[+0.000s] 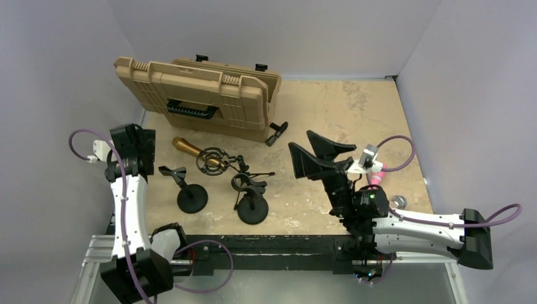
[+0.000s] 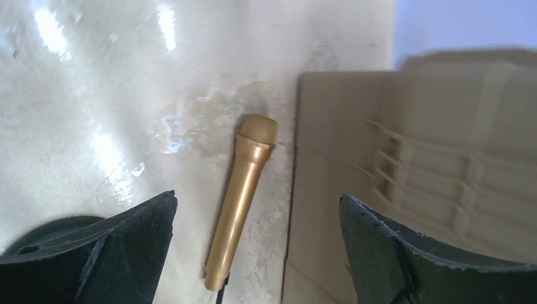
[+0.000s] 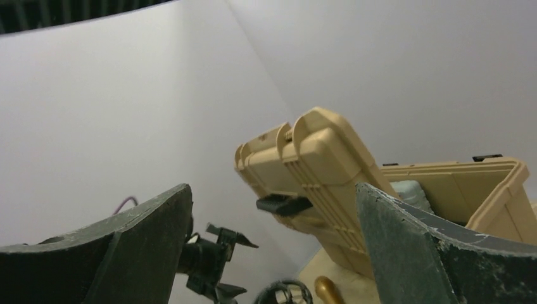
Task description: Remove the microphone from the stand
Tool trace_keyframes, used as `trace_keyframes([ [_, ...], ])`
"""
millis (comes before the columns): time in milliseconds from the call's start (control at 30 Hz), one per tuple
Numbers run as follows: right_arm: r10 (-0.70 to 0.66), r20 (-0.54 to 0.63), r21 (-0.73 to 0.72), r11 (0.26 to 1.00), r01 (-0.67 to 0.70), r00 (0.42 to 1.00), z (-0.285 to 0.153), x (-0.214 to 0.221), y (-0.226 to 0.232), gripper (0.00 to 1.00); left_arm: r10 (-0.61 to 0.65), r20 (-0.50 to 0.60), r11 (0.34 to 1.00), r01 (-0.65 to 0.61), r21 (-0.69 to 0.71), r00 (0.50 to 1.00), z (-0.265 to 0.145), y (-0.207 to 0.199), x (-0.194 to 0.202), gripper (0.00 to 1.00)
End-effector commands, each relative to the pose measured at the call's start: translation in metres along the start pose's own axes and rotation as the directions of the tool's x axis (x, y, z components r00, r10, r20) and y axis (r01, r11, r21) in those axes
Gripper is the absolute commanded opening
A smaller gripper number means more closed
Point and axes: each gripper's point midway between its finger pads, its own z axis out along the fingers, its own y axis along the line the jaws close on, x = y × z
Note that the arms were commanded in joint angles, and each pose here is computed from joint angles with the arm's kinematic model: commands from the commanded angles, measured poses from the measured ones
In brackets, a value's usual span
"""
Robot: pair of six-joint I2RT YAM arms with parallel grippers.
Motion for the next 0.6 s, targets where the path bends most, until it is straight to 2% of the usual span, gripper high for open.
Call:
trace_keyframes([
  [0, 0.049, -0.038, 0.261, 0.965, -0.037, 0.998, 0.028, -0.005, -0.019, 0.99, 0.29, 0.223, 0.936, -0.324, 0.135, 0.931, -0.067, -0.056, -0.038, 0.97],
  [100, 0.058, -0.029, 0.359, 0.932, -0.044, 0.998, 0.04, -0.017, -0.023, 0.99, 0.422, 0.343, 0.833, -0.508, 0.219, 0.839, -0.114, -0.096, -0.045, 0.98],
  [200, 0.079, -0.011, 0.451, 0.89, -0.065, 0.997, 0.052, -0.033, -0.024, 0.99, 0.461, 0.44, 0.683, -0.625, 0.379, 0.771, -0.17, -0.136, -0.038, 0.98],
  [267, 0.078, -0.012, 0.5, 0.864, -0.062, 0.997, 0.061, -0.042, -0.023, 0.99, 0.48, 0.486, 0.551, -0.682, 0.481, 0.73, -0.206, -0.155, -0.027, 0.98],
  [433, 0.086, 0.054, 0.531, 0.841, -0.102, 0.995, 0.082, -0.097, -0.008, 0.99, 0.509, 0.55, 0.214, -0.716, 0.665, 0.663, -0.288, -0.181, 0.004, 0.98],
  [567, 0.053, 0.129, 0.512, 0.852, -0.112, 0.99, 0.091, -0.154, 0.002, 0.99, 0.508, 0.58, 0.001, -0.673, 0.739, 0.637, -0.342, -0.187, 0.019, 0.98],
])
